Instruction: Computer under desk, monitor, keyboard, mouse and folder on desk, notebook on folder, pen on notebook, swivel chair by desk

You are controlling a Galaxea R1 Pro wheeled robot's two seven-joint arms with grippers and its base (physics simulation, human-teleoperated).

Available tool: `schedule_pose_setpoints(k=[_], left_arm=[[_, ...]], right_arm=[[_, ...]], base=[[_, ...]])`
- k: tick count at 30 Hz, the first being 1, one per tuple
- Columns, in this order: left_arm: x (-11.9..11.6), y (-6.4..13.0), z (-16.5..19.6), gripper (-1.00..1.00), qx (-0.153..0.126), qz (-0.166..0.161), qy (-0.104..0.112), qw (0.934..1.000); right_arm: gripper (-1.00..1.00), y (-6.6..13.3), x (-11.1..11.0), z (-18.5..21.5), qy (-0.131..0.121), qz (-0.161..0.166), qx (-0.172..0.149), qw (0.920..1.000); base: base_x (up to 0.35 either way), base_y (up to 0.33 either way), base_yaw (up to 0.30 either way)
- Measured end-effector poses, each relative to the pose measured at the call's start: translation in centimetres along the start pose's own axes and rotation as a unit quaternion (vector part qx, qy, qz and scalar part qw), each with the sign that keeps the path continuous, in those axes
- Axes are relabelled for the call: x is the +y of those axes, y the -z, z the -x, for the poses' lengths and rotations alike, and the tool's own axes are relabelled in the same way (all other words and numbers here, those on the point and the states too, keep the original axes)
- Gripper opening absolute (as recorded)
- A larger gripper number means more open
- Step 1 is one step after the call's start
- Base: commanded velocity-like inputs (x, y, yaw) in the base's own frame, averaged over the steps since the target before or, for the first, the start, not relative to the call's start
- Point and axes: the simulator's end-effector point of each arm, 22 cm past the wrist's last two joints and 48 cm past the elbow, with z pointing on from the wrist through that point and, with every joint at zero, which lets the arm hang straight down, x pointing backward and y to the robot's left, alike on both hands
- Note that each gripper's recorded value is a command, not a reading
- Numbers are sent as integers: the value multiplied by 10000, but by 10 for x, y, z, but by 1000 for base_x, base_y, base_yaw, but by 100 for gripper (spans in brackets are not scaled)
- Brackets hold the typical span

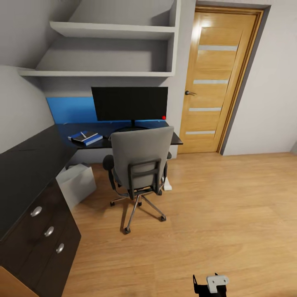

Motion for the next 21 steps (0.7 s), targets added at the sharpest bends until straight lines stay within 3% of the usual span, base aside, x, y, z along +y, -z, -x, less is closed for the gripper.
schedule_pose_setpoints(k=[21], left_arm=[[0, 2, -3, 100, 81, 16, -12, 10000]], right_arm=[[100, 1, 0, 2, 0, 0, 0, 10000]], base=[[0, 0, 0]])
